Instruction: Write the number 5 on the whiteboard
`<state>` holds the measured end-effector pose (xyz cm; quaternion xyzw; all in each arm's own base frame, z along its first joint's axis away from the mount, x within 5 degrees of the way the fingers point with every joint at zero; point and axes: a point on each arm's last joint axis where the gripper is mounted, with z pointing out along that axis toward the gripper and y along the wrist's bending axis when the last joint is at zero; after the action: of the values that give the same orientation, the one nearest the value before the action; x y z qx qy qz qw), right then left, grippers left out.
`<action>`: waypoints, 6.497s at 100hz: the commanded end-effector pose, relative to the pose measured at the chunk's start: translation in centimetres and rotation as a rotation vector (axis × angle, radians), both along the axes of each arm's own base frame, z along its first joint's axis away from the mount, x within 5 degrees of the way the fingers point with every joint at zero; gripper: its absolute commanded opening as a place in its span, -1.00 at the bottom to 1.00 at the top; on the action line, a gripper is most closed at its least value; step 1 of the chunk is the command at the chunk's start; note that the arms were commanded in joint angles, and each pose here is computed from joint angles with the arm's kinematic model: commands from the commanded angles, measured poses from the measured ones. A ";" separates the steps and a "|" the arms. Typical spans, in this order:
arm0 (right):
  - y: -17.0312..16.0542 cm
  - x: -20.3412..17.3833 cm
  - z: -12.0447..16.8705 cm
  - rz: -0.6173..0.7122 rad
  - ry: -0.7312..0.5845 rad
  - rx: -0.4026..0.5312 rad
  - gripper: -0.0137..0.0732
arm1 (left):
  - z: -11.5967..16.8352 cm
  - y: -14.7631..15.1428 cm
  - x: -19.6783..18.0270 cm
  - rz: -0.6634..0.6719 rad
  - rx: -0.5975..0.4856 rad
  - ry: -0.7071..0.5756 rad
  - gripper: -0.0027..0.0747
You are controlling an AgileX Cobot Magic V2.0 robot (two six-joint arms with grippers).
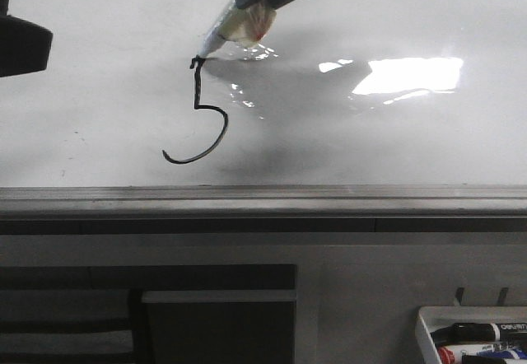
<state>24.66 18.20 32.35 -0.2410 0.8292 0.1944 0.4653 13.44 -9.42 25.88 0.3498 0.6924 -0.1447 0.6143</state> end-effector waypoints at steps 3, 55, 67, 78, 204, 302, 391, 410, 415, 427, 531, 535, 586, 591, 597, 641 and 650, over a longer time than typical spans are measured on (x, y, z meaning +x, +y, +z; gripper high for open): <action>-1.9 0.5 2.5 -0.053 -0.087 0.027 -0.80 | 1.5 -0.3 0.0 -0.025 -0.083 -0.047 0.07; -1.2 -4.7 4.9 0.098 -0.071 0.009 -0.80 | 1.0 -2.5 0.3 -0.234 -0.095 -0.100 0.07; 0.2 -6.4 4.4 0.197 -0.034 -0.036 -0.80 | 0.0 -3.5 0.7 -0.296 -0.087 -0.062 0.07; 1.1 -7.3 3.9 0.258 -0.008 -0.069 -0.80 | -0.6 -4.3 1.1 -0.322 -0.082 -0.031 0.07; 2.6 -8.5 3.1 0.328 0.048 -0.080 -0.14 | -0.7 -6.8 0.7 -0.481 -0.015 -0.044 -0.98; -0.8 -6.9 4.6 0.202 -0.014 -0.086 0.23 | -0.6 -4.2 6.6 0.340 -0.523 0.634 -0.98; -2.6 -8.3 5.6 0.184 -0.152 -0.060 -0.82 | 4.9 -1.0 2.0 0.282 -0.589 0.498 -0.50; -5.5 -11.1 5.2 0.149 -0.340 0.073 -0.82 | 6.9 1.5 -1.9 0.165 -0.525 0.205 -0.98; -6.3 -12.0 4.6 0.142 -0.377 0.099 -0.82 | 6.7 2.0 -2.8 0.134 -0.509 0.140 -0.98; -8.6 -14.4 2.5 0.128 -0.448 0.155 -0.82 | 5.1 2.8 -4.4 0.091 -0.512 0.078 -0.98; -13.9 -20.0 -5.8 0.115 -0.552 0.231 -0.83 | -1.2 3.0 -6.4 -0.021 -0.426 0.034 -0.98; -13.9 -20.0 -5.8 0.115 -0.552 0.231 -0.83 | -1.2 3.0 -6.4 -0.021 -0.426 0.034 -0.98; -13.9 -20.0 -5.8 0.115 -0.552 0.231 -0.83 | -2.4 5.3 -6.2 0.289 -0.677 0.348 -0.98; -13.9 -20.0 -5.8 0.115 -0.552 0.231 -0.83 | -2.5 5.7 -6.2 0.332 -0.670 0.329 -0.98; -13.9 -20.0 -5.8 0.115 -0.552 0.231 -0.83 | -2.5 6.4 -6.4 0.386 -0.648 0.281 -0.98; -13.9 -20.0 -5.8 0.115 -0.552 0.231 -0.83 | -3.4 9.3 -8.1 0.703 -0.304 -0.135 -0.98; -13.9 -20.0 -5.8 0.115 -0.551 0.230 -0.83 | -5.4 9.4 -8.1 0.713 -0.294 -0.110 -0.98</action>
<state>4.61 4.43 24.91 -0.2907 0.6630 0.2349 0.6487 5.44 -0.11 20.67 0.0072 0.7270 -0.0033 0.6866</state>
